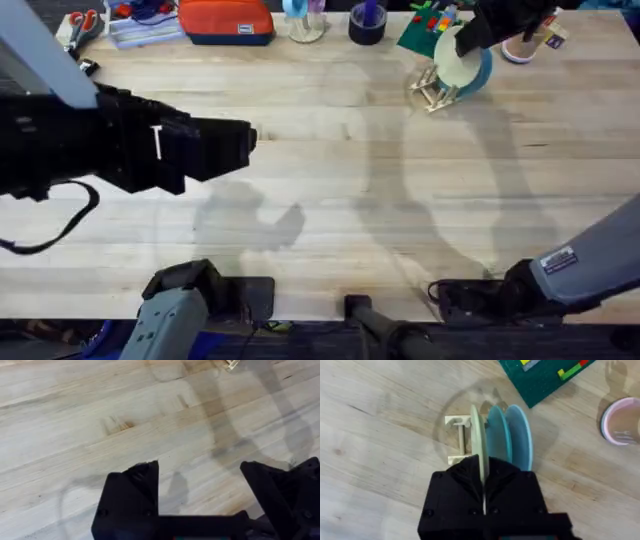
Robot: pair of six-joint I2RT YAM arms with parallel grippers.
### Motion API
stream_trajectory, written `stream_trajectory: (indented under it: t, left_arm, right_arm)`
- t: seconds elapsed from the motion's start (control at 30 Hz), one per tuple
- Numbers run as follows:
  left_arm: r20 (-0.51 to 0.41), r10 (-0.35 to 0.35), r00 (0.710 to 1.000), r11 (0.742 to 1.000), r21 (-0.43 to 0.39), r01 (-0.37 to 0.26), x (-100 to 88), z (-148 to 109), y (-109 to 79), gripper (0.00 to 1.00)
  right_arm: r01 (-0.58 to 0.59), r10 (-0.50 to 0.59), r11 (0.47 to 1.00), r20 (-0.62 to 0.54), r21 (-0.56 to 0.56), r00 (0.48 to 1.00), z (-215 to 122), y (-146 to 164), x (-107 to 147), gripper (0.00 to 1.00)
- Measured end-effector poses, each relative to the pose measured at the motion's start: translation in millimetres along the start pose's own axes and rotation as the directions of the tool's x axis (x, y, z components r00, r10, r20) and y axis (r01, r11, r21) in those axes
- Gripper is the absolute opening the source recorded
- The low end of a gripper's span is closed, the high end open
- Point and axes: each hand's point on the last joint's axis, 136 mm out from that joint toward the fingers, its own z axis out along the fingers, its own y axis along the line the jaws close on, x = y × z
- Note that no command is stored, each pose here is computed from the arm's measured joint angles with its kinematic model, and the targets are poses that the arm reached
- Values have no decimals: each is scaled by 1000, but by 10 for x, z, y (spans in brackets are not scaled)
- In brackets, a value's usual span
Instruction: Pick up the plates from the table one by one and place each into a slot on the dish rack.
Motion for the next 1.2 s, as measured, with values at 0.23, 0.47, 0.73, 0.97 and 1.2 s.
stream_trajectory:
  t: [0.23,0.47,0.73,0.97,1.2]
  left_arm:
    - [0,0,1000,1000,0,0,0,0,0,993]
    - [0,0,1000,1000,0,0,0,0,0,994]
    - [0,0,1000,1000,0,0,0,0,0,994]
    - [0,0,1000,1000,0,0,0,0,0,993]
    - [0,0,1000,1000,0,0,0,0,0,993]
  right_arm:
    - [0,0,1000,-1,0,1000,3,0,2,29]
    - [-5,4,1000,-45,-18,999,173,10,70,29]
    - [-5,4,1000,-52,-19,999,179,12,84,99]
    - [-1,0,1000,-52,-31,999,182,54,79,202]
    - [-1,-1,999,-52,-33,999,182,57,80,257]
